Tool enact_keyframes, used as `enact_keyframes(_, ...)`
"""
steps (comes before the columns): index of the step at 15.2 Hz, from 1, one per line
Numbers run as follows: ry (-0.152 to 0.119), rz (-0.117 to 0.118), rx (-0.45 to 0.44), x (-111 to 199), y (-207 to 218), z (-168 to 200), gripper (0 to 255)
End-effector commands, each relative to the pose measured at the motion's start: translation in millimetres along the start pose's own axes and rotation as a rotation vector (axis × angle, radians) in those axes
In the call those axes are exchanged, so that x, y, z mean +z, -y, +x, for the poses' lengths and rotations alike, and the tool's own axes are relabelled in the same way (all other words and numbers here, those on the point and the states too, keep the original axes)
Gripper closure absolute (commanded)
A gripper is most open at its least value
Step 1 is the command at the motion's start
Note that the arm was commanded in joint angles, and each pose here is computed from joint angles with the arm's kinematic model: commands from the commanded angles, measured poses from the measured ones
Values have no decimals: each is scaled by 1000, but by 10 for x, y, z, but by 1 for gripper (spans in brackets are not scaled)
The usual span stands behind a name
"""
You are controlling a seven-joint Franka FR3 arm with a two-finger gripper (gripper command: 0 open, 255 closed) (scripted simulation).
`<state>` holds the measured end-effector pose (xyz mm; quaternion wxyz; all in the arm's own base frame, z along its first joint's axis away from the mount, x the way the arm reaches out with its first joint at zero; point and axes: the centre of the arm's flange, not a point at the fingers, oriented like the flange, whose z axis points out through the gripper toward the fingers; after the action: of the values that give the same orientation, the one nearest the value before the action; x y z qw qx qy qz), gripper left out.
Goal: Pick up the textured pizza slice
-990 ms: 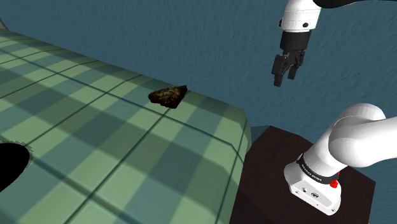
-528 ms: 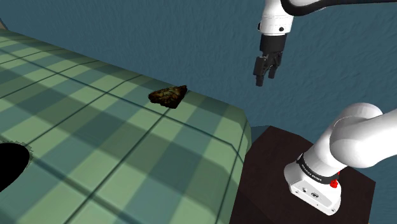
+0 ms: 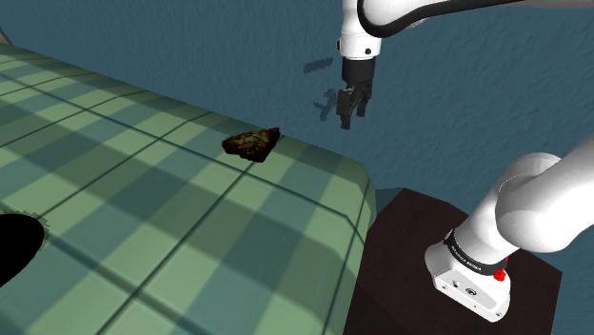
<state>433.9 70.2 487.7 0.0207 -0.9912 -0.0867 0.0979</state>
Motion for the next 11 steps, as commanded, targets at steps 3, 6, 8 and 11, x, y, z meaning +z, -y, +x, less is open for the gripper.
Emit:
enact_keyframes(3,-12,-11,-87,47,211,468,0)
enact_keyframes(6,-21,-19,-151,89,388,810,0)
enact_keyframes(8,-27,-25,-193,116,517,1032,0)
enact_keyframes(11,-36,-33,-257,156,729,1354,0)
